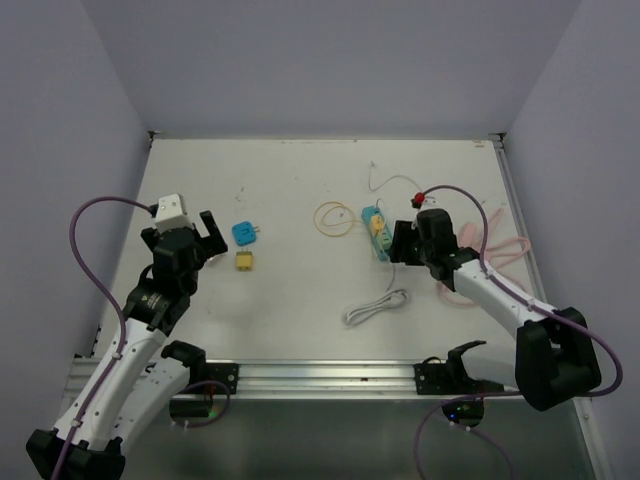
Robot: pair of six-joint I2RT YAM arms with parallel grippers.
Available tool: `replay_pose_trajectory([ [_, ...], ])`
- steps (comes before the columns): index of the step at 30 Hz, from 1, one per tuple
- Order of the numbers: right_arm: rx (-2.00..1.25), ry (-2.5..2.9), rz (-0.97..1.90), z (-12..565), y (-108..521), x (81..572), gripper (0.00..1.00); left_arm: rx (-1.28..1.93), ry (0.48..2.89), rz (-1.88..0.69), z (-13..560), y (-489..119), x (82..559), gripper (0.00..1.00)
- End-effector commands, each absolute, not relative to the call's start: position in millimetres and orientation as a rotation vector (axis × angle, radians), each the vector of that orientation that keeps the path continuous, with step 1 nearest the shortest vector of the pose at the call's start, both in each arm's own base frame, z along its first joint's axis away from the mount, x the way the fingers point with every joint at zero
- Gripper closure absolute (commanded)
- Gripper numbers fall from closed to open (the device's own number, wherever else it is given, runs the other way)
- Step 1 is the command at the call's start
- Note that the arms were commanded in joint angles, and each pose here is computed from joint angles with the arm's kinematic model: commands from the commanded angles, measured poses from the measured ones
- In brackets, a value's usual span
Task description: Pull the plug off the socket
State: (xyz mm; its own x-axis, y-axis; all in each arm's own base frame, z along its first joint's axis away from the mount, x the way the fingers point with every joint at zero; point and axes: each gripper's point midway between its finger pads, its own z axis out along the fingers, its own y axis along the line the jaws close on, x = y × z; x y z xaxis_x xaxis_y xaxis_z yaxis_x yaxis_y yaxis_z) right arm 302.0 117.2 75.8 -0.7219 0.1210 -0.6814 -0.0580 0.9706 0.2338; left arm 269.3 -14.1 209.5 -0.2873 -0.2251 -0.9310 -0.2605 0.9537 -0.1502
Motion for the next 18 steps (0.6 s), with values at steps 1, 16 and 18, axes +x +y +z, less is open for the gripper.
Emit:
replay_pose_trajectory([
  [1,0.053,2.245,0.263,109.6,111.6,324.1,0.41,-0.337,1.853,0.035,215.3,-14.2,274.2,0.00],
  [16,0.104,2.381,0.218,94.3,101.6,385.3,0.46,-0.321,1.865,0.027,212.6,-16.9,275.1,0.00],
  [18,0.053,2.410,0.242,86.8,109.4,395.7,0.48,-0.314,1.868,0.020,211.7,-18.5,275.4,0.00],
])
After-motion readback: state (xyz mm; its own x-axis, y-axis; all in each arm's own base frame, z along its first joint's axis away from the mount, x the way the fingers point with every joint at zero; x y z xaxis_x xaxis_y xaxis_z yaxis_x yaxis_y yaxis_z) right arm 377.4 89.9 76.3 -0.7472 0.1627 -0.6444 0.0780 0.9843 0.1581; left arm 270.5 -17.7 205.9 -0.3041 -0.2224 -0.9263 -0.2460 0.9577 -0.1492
